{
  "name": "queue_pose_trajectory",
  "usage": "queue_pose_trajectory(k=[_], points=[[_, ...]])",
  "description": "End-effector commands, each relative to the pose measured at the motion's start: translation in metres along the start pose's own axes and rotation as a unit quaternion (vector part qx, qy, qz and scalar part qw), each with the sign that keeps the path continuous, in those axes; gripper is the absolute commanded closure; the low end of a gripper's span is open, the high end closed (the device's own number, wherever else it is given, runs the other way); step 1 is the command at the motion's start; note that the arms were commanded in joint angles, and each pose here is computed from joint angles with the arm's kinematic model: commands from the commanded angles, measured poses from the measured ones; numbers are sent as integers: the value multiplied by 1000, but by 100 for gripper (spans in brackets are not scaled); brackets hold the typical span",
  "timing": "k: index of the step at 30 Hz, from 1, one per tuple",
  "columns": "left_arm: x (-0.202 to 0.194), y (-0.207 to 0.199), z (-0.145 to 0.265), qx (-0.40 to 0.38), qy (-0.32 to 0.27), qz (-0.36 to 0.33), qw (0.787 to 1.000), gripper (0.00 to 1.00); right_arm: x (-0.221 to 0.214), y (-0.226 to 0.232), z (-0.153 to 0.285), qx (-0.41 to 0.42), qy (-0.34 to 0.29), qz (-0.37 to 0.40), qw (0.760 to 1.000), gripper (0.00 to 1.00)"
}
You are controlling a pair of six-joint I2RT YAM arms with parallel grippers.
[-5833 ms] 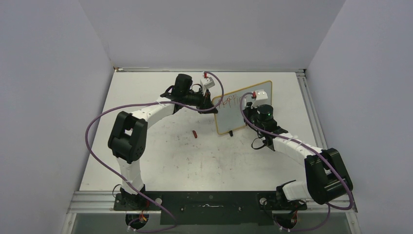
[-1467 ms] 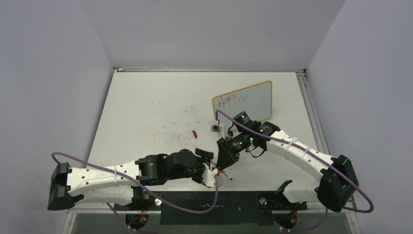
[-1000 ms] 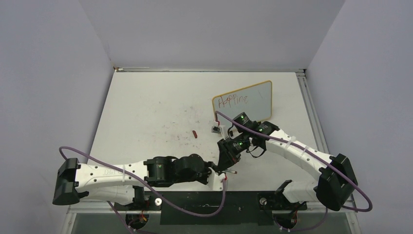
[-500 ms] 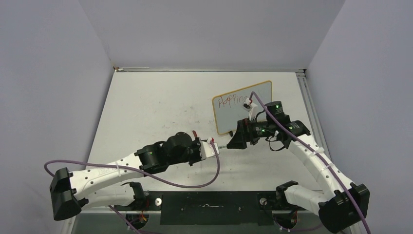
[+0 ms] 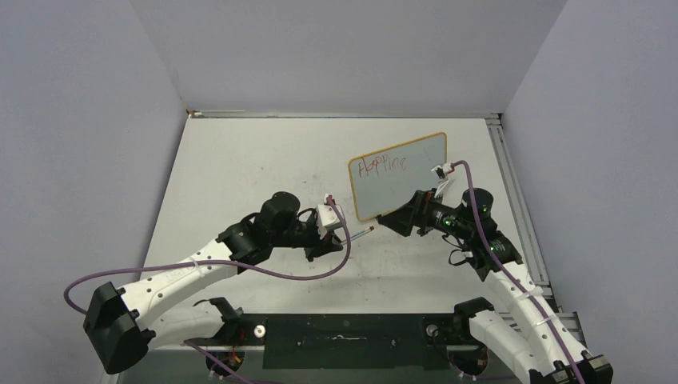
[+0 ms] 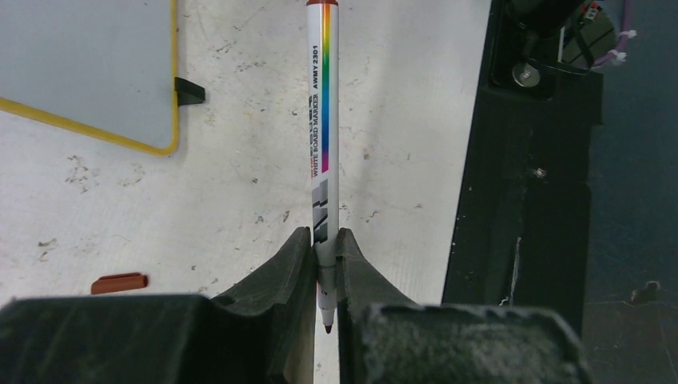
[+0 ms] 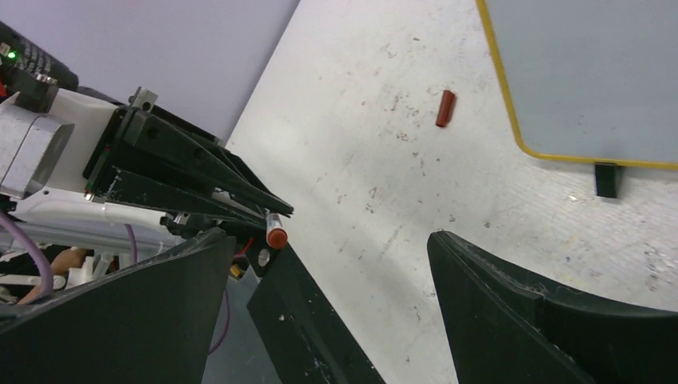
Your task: Write a sentence on the whiteboard
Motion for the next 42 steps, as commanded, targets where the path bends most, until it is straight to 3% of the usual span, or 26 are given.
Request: queue_pose_trajectory(k=[1,5,14,16,21,29,38,39,40,42], points=[[31,-7,1,-52,-55,2,997,100,6,25,-13,59,-23,8,998,3],[29,-8,-2,-68,-46,8,997,100,-15,38,-33,81,40,26,996,5],[24,-11,-2,-86,-34,3,996,100,-55,44,-54,96,145,46,984,34],[23,-13,-2,-94,-31,2,995,100,-55,45,-55,97,147,46,983,41],[23,-13,-2,-92,-30,0,995,100,-56,46,-56,102,153,44,982,43],[22,-14,-1,-96,-27,-2,995,100,-56,45,-55,100,148,45,983,54],[21,-11,-4,-88,-22,3,996,100,-58,46,-53,109,153,51,981,94],[22,-9,-4,-82,-22,4,996,100,-57,47,-52,109,150,53,981,95],[23,-6,-4,-74,-23,8,997,93,-55,47,-52,107,145,55,982,95],[26,0,-3,-55,-31,13,998,64,-50,46,-51,94,125,66,985,95]])
Point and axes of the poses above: each gripper's point midway between its finger pads, its own z axis back along the fingers, its own y axis along the line the jaws close on, x = y × z, the point moved 4 cm from there along z, back along the fingers, and after that the axes turned 7 degrees about -z, right-handed, at the moved point
